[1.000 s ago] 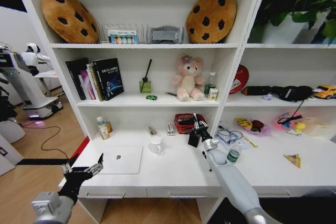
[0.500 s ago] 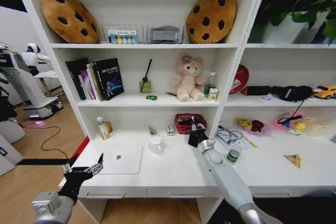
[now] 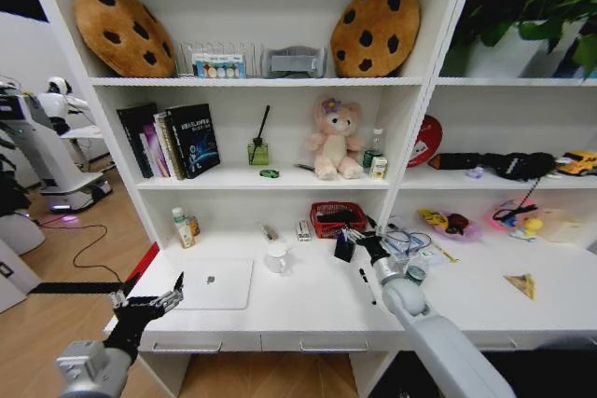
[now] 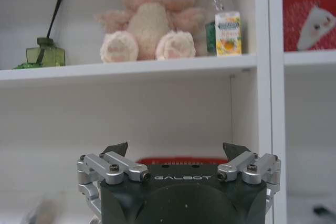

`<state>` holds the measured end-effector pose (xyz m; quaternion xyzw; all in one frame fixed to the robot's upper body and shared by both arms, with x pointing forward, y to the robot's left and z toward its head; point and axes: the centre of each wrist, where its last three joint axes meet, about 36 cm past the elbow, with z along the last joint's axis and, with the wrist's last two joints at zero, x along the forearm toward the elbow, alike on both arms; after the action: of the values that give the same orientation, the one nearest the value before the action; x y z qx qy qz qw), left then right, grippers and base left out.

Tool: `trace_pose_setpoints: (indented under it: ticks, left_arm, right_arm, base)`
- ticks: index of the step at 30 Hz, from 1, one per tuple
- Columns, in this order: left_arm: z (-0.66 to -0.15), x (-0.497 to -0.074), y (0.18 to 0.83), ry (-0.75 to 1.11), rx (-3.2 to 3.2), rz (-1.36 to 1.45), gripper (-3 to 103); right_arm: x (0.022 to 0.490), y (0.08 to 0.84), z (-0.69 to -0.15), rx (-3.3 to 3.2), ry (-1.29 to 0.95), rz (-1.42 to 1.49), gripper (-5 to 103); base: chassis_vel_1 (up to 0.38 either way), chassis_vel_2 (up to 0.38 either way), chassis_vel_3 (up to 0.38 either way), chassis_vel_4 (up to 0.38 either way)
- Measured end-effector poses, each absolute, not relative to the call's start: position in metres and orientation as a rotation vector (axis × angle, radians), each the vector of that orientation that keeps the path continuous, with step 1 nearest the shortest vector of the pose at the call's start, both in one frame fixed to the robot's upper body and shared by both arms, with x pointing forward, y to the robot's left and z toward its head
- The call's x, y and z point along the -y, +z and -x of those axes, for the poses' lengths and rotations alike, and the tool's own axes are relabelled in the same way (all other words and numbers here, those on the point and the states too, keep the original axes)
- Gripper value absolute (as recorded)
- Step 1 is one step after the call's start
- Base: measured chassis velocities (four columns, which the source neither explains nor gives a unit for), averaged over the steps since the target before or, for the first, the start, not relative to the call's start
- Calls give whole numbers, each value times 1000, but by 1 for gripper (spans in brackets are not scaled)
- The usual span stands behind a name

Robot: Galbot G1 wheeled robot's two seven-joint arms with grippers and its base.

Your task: Organize the objects on the table.

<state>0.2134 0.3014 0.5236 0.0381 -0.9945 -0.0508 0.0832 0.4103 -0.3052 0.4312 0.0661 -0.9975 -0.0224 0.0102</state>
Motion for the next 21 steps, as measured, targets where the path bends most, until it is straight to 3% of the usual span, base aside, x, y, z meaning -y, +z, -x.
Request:
trace_pose_setpoints:
  ticks: [1, 7, 21]
  left_arm:
    - [-213, -301, 524, -152, 2969, -113, 100]
    - [-213, -301, 524, -152, 2969, -113, 100]
    - [-213, -301, 524, -152, 2969, -113, 100]
  right_arm:
    - [303, 444, -372, 2977, -175, -196, 100]
    - [315, 423, -337, 2782, -217, -124, 100]
    - [352, 365, -379, 2634, -176, -84, 100]
  base:
    - [0, 0, 0, 0]
    - [0, 0, 0, 0]
    - [0, 0, 0, 0]
